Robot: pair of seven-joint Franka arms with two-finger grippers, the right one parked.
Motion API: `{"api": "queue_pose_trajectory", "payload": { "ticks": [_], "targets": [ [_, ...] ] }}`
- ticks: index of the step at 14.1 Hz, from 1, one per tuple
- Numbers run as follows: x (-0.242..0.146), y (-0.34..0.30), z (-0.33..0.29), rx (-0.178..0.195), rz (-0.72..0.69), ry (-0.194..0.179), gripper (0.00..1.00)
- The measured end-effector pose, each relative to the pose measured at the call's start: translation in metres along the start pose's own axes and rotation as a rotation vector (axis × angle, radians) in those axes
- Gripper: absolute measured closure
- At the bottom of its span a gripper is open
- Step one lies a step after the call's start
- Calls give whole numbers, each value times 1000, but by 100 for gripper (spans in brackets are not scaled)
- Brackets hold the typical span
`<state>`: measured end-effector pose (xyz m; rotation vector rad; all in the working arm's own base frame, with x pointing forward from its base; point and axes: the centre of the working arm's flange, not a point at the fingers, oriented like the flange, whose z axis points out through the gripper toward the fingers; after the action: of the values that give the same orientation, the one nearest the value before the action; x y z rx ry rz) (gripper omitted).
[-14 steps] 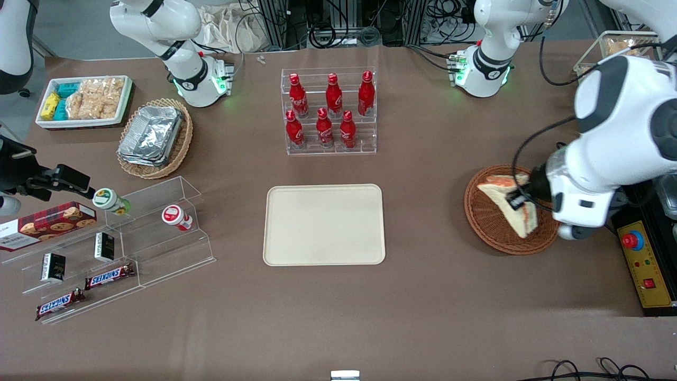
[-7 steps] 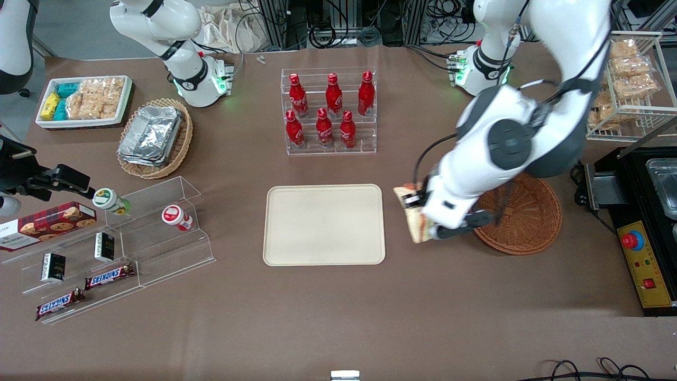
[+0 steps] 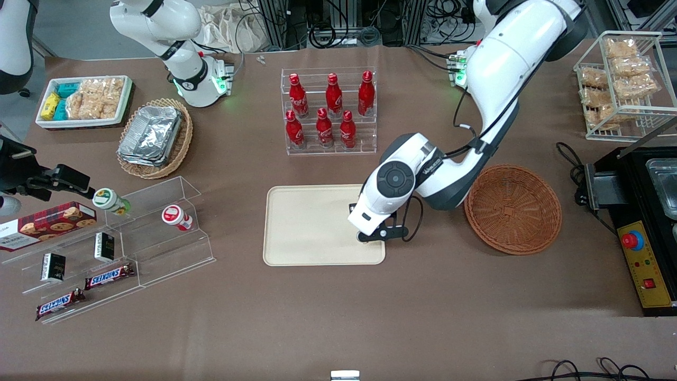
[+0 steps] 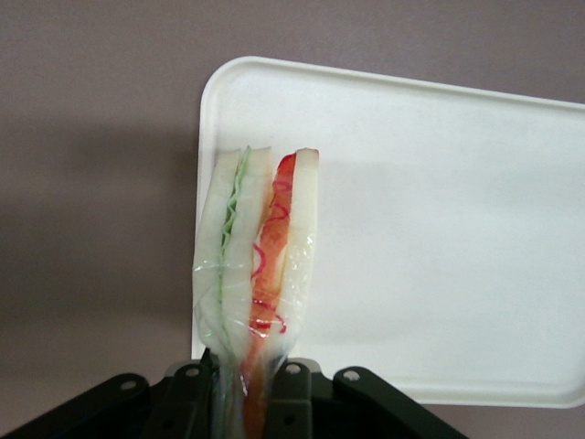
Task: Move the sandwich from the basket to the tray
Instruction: 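Carry the sandwich with the left gripper over the cream tray, then lower the sandwich onto the tray and open the left gripper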
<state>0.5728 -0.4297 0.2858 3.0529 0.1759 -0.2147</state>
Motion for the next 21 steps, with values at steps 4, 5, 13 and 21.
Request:
{"api": "queue_pose_trajectory", "payload": {
  "ticks": [4,5,13,21],
  "targets": [
    [6,0,34,22,34,24,80],
    [5,2,40,30,45,28,80],
    [2,7,63,65,87,45,67],
    [25,-5,2,53,47,115,0]
  ]
}}
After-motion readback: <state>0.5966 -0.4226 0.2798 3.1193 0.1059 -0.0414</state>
